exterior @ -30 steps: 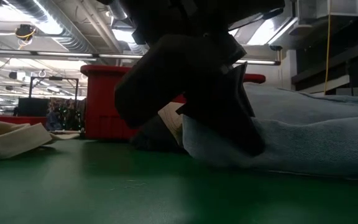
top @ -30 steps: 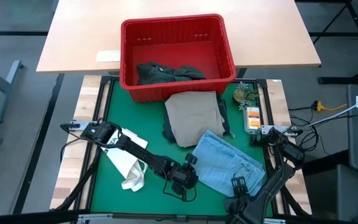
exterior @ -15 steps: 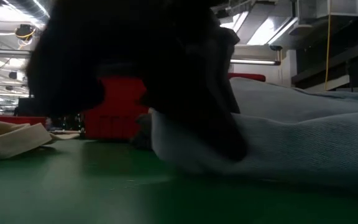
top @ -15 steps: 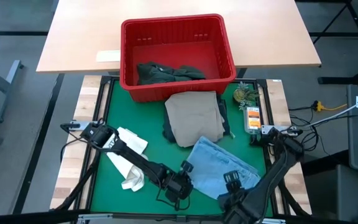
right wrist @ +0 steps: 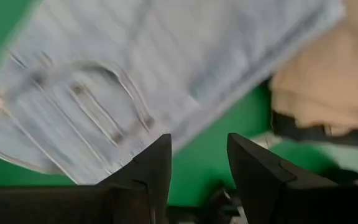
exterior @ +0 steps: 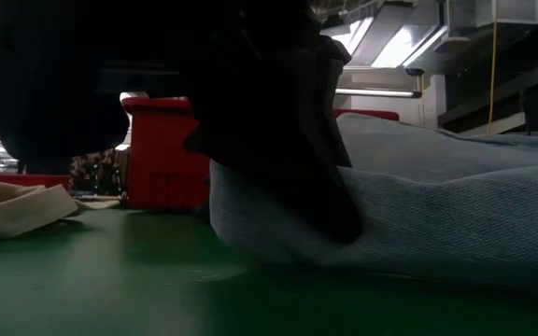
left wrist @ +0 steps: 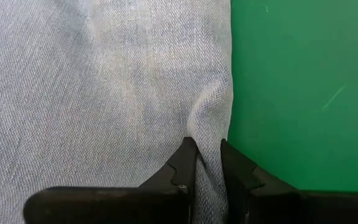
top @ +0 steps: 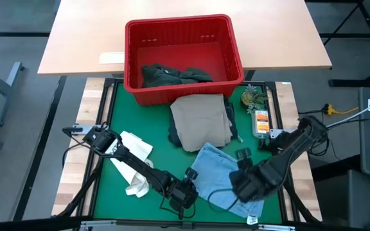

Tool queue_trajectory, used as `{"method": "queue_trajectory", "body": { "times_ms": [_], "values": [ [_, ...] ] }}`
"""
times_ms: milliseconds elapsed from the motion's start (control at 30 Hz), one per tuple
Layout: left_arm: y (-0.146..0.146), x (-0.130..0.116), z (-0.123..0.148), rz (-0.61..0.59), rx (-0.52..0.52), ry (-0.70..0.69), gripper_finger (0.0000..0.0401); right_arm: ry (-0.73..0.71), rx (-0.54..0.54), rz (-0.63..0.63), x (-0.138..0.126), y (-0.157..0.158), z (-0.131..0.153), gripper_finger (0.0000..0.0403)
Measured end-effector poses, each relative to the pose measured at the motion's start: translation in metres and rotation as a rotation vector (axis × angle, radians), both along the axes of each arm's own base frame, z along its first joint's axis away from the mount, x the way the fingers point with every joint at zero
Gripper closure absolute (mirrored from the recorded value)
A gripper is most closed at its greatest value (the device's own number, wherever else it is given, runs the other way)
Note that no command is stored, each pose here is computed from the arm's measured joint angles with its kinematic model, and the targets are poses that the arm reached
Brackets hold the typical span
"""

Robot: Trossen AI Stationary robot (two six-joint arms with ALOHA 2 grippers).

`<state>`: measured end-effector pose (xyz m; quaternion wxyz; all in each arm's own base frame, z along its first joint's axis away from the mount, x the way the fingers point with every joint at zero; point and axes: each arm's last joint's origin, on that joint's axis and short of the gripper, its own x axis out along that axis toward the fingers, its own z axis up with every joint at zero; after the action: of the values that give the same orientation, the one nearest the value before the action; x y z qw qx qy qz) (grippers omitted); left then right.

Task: Fold laundry
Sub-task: Stack the blue pants on the brown shorts

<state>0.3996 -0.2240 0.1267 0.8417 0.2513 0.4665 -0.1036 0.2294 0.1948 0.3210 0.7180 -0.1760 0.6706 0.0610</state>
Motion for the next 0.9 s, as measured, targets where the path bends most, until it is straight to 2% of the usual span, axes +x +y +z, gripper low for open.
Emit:
{"method": "queue_trajectory", "body": {
  "times_ms": [67,133,367,533,700,900],
  "values": [
    [0.0,0.0,0.0,0.0,-0.001,-0.001,0.0365,0.013,-0.001,-0.021,-0.009,-0.015,-0.005,0.0246],
    [0.0,0.0,0.0,0.0,-0.001,-0.001,0.0365,0.003,0.044,-0.045,-0.018,-0.03,-0.014,0.0247],
    [0.0,0.0,0.0,0.001,-0.002,-0.002,0.0364,-0.175,0.414,-0.153,-0.038,-0.071,-0.064,0.0247],
    [0.0,0.0,0.0,0.001,-0.003,-0.002,0.0364,-0.284,0.551,-0.34,-0.045,-0.092,-0.094,0.0246],
    [0.001,0.001,0.0,0.002,-0.003,-0.003,0.0364,-0.305,0.564,-0.384,-0.046,-0.097,-0.112,0.0246],
    [0.005,0.003,0.0,0.011,-0.016,0.0,0.0364,-0.312,0.465,-0.431,-0.043,-0.097,-0.128,0.0246]
  ]
}}
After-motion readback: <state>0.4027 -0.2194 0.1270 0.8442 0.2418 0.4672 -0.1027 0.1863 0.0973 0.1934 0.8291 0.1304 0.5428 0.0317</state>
